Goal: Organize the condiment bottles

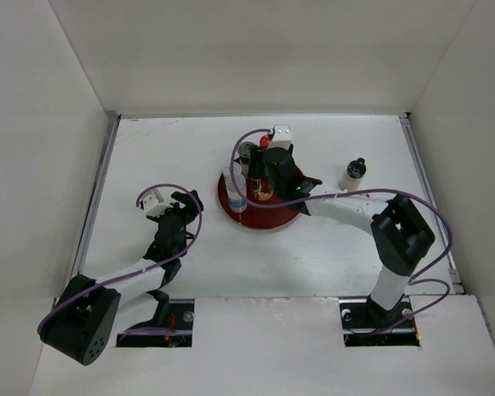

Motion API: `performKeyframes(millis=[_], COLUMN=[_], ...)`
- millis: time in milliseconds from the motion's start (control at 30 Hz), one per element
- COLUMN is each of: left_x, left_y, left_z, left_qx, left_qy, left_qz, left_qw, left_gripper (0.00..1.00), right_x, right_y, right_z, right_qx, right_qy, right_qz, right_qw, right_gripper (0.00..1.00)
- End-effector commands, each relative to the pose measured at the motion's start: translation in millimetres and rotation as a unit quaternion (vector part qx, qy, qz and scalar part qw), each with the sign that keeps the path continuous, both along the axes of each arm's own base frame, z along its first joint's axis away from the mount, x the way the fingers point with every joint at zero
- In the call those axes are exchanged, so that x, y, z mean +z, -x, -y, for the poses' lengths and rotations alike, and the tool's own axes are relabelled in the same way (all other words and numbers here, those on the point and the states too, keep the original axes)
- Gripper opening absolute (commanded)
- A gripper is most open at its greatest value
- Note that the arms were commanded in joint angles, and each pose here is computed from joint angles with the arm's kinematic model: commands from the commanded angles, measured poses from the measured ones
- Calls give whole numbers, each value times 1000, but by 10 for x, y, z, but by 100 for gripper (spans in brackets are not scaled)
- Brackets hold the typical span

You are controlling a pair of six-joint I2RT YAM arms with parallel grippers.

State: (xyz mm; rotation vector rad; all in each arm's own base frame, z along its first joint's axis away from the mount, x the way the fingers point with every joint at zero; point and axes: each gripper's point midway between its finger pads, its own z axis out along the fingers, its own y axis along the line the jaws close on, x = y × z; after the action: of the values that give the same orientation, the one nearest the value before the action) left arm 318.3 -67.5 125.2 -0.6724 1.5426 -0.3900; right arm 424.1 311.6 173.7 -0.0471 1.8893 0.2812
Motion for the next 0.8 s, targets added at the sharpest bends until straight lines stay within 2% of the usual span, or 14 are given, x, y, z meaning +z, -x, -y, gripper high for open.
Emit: performKeyframes(millis=[0, 67, 133, 200, 267, 333, 400, 467, 600, 767], left_x=[279, 260, 270, 284, 276, 267, 258, 240, 247, 274], left_y=[-68, -73, -70, -67, -68, -64, -68, -82, -78, -67], left_z=[72, 64, 71, 70, 59, 62, 64, 71, 102, 86], left_qx=[-8, -7, -8, -7, -6, -7, -6, -7, -12, -10], left_qy=[22, 21, 21, 22, 22, 21, 21, 20, 21, 23], left_qz=[39, 37, 38, 40, 39, 38, 37, 34, 34, 39], left_qw=[999, 999, 999, 999, 999, 999, 999, 999, 999, 999], left_gripper=[71, 71, 71, 71, 71, 71, 71, 71, 71, 72], right_x=[298, 379, 414, 396, 350, 291, 189, 70, -123, -121], right_y=[73, 49, -28, -116, -160, -135, -82, -62, -145, -132], right_z=[99, 259, 547, 1000, 1532, 2013, 2432, 2729, 2885, 3018], right_qx=[-13, -27, -55, -102, -162, -219, -269, -298, -296, -322], right_qy=[-23, -31, -27, -18, -1, 14, 32, 40, 31, 31], right_qz=[28, 34, 40, 39, 37, 31, 21, 10, -18, -15], right_qw=[999, 999, 997, 994, 986, 975, 962, 954, 955, 946], right_gripper=[77, 75, 69, 55, 50, 56, 80, 90, 97, 97])
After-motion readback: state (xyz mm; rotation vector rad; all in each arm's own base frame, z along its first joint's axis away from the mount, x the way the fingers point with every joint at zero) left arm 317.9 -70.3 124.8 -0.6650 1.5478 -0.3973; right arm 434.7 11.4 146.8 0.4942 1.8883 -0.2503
